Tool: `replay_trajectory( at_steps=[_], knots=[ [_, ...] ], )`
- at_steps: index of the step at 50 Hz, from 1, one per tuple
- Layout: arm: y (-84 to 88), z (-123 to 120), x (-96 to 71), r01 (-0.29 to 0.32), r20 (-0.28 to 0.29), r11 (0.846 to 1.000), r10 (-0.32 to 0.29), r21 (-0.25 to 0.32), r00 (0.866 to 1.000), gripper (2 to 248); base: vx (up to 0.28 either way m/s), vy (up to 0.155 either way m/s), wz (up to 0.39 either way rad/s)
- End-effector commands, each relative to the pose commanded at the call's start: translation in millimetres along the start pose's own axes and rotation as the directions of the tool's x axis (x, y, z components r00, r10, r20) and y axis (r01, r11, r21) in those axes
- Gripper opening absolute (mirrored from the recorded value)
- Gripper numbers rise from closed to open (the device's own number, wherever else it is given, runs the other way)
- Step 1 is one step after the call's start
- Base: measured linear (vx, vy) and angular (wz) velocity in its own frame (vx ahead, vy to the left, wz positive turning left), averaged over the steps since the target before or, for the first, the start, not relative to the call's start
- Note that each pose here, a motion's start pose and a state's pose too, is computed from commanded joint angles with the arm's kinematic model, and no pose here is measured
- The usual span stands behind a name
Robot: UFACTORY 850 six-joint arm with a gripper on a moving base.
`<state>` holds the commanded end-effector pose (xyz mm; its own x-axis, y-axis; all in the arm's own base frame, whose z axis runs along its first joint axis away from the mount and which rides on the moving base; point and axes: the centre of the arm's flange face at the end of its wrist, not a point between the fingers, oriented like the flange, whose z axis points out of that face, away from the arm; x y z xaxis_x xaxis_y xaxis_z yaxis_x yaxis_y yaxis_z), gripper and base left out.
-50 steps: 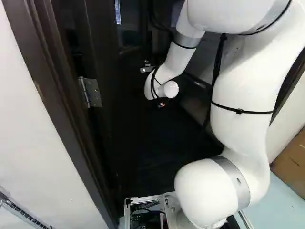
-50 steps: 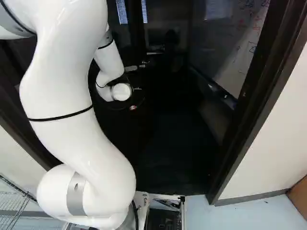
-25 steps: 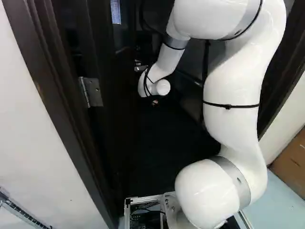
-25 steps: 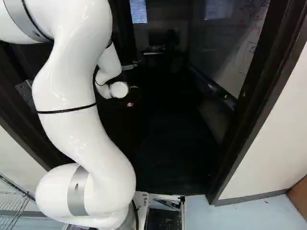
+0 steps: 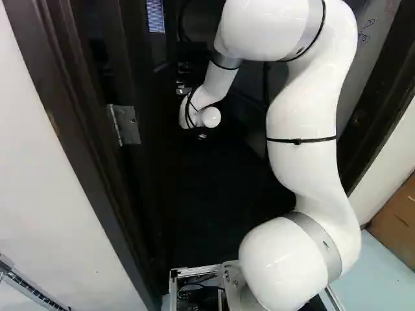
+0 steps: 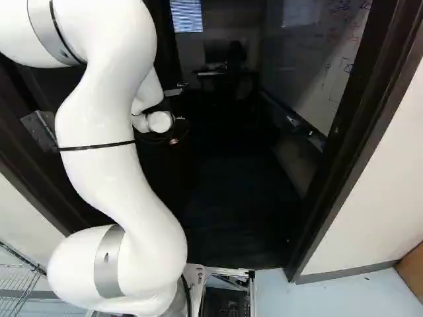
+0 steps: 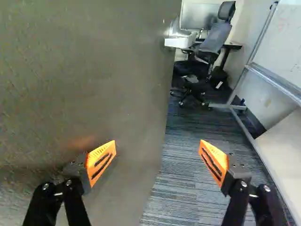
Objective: Open the door and move inside
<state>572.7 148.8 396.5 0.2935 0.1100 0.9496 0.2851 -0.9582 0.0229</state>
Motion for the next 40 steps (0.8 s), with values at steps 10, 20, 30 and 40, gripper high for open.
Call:
replay_trajectory(
  at_steps=[10,20,30,40],
  knots=[
    [-13.6,12,2.8,0.007,-0.008,1.0,-0.007,0.022,1.0,247,-0.003,-0.001,-0.001],
    [-27.1,25,5.5,0.013,-0.017,0.999,-0.013,0.042,1.0,247,0.0,0.0,0.0],
    [-40.1,37,7.9,0.008,-0.025,0.999,-0.007,0.052,1.0,247,0.0,0.0,0.0],
    [-54.0,48,10.1,0.011,-0.034,0.998,-0.009,0.069,0.999,247,0.0,0.0,0.0]
  ],
)
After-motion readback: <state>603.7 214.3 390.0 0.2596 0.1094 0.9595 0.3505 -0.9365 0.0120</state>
